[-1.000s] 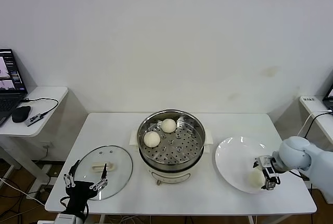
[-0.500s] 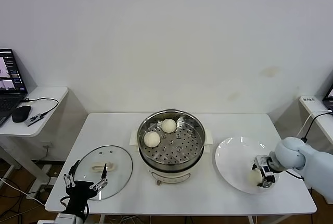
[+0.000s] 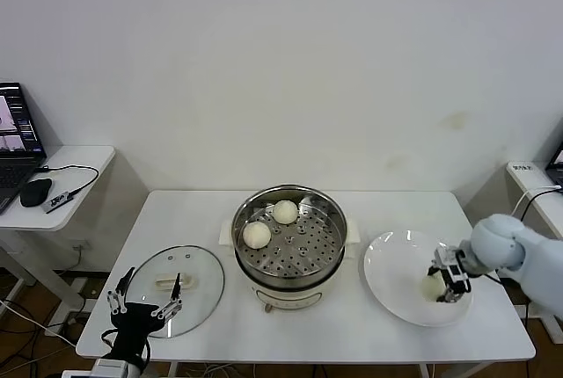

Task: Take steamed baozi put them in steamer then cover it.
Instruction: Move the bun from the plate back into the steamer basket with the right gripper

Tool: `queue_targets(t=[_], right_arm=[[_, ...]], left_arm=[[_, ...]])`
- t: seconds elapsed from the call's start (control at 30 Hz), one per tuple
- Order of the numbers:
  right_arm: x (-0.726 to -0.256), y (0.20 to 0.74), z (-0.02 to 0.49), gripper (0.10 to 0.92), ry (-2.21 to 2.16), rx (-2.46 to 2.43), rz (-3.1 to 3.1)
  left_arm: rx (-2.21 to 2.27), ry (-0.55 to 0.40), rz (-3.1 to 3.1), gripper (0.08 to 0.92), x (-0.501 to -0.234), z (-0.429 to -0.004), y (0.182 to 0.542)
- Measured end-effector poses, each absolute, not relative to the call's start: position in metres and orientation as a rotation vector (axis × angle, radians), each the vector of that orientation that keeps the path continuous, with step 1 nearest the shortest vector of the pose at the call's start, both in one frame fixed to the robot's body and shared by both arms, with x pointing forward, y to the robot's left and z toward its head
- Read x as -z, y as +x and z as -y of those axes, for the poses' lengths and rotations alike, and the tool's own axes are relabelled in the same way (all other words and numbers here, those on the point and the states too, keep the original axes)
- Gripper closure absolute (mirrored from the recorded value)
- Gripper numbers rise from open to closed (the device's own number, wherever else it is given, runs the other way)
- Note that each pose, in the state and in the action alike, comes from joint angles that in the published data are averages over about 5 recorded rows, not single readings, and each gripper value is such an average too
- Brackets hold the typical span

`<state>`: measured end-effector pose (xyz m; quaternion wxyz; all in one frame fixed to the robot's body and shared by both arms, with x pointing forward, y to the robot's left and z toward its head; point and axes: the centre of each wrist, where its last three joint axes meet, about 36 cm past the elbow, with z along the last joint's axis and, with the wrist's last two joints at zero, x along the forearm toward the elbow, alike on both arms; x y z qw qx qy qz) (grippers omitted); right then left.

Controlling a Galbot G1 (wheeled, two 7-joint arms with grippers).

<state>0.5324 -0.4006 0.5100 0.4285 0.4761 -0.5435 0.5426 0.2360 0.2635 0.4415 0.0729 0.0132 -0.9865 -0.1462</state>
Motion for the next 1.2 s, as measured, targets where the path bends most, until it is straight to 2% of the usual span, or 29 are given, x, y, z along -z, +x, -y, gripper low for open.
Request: queue_targets(t=[0.43, 0.77, 0.97, 1.2], right_arm=[[-0.606, 0.566, 0.372, 0.394, 1.207, -1.432, 1.492], [-0.673, 0.593, 0.301, 0.394, 1.293, -1.558, 1.524], [-0.689, 0.603, 0.243, 0.394, 1.393, -1.631, 1.496], [-0.677, 0.607, 0.177, 0.394, 1.539, -1.705, 1.418]], left_arm=[[0.445, 0.026, 2.983, 0.177, -0.447, -0.264, 0.240], [0.439, 0.035, 2.982, 0.177, -0.446, -0.267, 0.241], [0.442, 0.054, 2.977, 0.177, -0.445, -0.272, 0.242], [0.443, 0.084, 2.973, 0.177, -0.444, -0.276, 0.242]])
